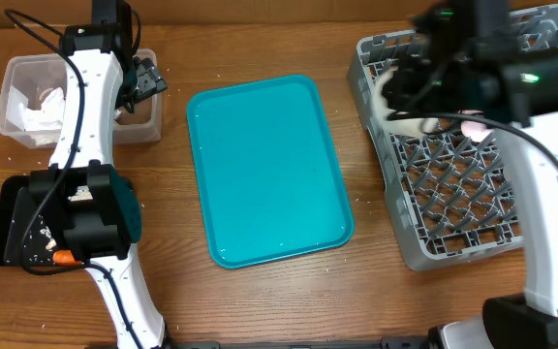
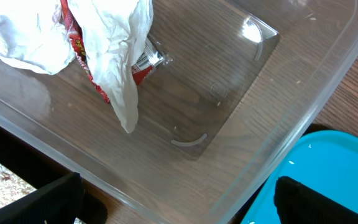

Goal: Sort waste into correct bins and load items into the dishwasher rack
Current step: 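Lift the white bowl and carry it right over the rack, then lower the bowl into the rack's middle and release it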

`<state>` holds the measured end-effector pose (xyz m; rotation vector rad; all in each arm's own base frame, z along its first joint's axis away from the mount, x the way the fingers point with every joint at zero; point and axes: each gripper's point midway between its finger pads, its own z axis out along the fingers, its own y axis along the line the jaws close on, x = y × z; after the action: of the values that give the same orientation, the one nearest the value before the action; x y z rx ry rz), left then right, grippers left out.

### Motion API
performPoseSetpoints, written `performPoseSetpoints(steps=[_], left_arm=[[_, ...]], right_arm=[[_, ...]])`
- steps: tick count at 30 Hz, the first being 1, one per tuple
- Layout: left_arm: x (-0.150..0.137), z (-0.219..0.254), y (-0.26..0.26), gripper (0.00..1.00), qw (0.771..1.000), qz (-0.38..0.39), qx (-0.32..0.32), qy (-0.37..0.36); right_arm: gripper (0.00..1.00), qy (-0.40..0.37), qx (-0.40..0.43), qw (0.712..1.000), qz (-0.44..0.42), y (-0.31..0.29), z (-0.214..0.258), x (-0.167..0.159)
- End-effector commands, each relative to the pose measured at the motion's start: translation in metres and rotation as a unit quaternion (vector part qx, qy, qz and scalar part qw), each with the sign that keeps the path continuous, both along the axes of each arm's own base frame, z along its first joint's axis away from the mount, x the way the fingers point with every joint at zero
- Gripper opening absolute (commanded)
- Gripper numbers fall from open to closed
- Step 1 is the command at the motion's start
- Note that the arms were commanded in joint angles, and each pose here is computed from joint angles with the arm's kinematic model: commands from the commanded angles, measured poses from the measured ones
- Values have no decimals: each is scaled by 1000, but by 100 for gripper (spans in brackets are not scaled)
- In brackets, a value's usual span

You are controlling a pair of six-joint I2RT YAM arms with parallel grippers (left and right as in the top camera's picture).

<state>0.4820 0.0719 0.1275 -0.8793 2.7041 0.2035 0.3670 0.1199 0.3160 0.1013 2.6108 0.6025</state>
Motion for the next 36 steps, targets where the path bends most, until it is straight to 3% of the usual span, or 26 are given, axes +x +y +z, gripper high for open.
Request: performPoseSetpoints(steps=[1, 6, 15, 29, 34, 36], left_arm=[[4, 9, 1, 100, 1000, 12, -3, -17], [4, 10, 1, 100, 1000, 12, -4, -17], [4, 10, 0, 100, 1000, 12, -4, -17], [4, 10, 1, 100, 1000, 12, -4, -17], [4, 10, 1, 100, 1000, 12, -4, -17], [4, 9, 0, 100, 1000, 12, -4, -17]], right_arm=[[4, 13, 78, 996, 44, -9, 8, -9], [4, -1, 197, 977, 83, -28, 24, -15], [4, -38, 369, 926, 67, -87, -6, -26], [4, -27, 411, 911, -8, -126, -99, -34], [18, 1, 401, 916, -19, -129, -121, -31], [18, 21, 390, 920, -34, -133, -129, -30]])
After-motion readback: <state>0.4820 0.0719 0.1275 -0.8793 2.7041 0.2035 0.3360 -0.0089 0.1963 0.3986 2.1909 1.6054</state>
